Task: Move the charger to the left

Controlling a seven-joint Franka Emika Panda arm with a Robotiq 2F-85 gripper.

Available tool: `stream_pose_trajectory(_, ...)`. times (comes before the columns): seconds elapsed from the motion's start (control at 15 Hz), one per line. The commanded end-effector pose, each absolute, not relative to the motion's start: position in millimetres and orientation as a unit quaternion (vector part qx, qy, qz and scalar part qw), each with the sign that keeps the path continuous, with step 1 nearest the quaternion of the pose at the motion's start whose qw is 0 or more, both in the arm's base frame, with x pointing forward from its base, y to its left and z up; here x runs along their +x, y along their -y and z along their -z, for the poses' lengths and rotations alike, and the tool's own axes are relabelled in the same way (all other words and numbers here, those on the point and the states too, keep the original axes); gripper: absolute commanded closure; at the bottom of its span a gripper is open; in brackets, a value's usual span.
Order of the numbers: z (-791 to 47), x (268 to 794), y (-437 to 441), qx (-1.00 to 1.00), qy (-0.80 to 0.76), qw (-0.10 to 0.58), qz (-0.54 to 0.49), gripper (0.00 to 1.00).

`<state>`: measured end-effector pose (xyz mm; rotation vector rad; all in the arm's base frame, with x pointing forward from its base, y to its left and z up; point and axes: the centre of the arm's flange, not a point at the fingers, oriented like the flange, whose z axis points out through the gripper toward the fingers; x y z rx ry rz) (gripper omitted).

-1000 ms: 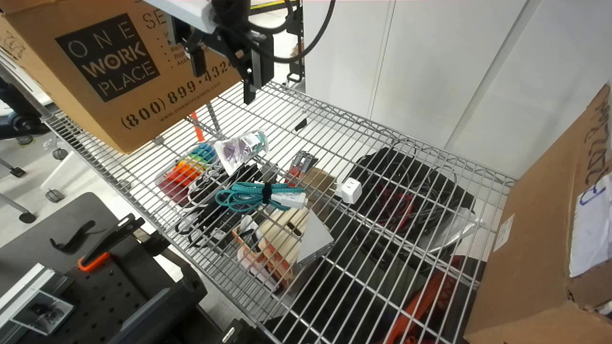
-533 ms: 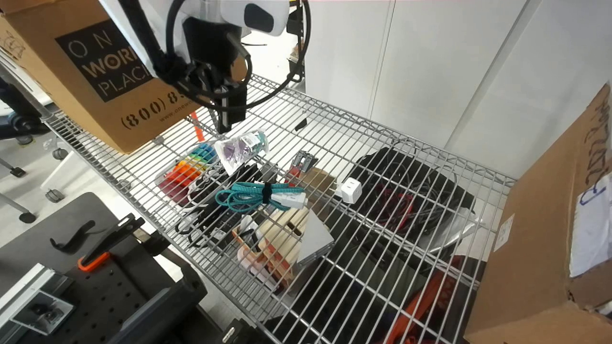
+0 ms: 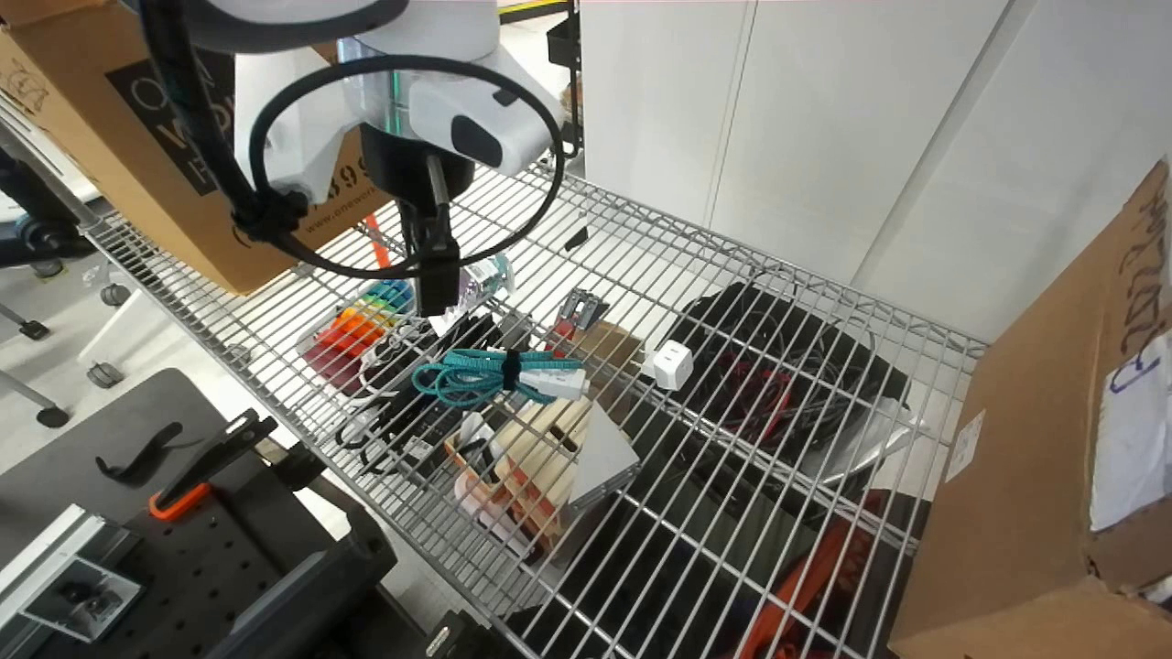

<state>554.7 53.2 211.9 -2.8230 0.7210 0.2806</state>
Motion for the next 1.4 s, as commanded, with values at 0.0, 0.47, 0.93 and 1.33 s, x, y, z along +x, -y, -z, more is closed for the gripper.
stream_pose_trajectory(0.0, -193, 554, -51, -0.949, -0.285, 0.112, -0.078, 0.00)
stream_pose_trajectory(0.47, -163, 530, -32, -0.923, -0.365, 0.098, -0.067, 0.00)
stream_pose_trajectory(0.93, -145, 532, -6, -0.921, -0.380, 0.076, -0.026, 0.00)
stream_pose_trajectory(1.33, -130, 538, 14, -0.920, -0.384, 0.078, -0.026, 0.00)
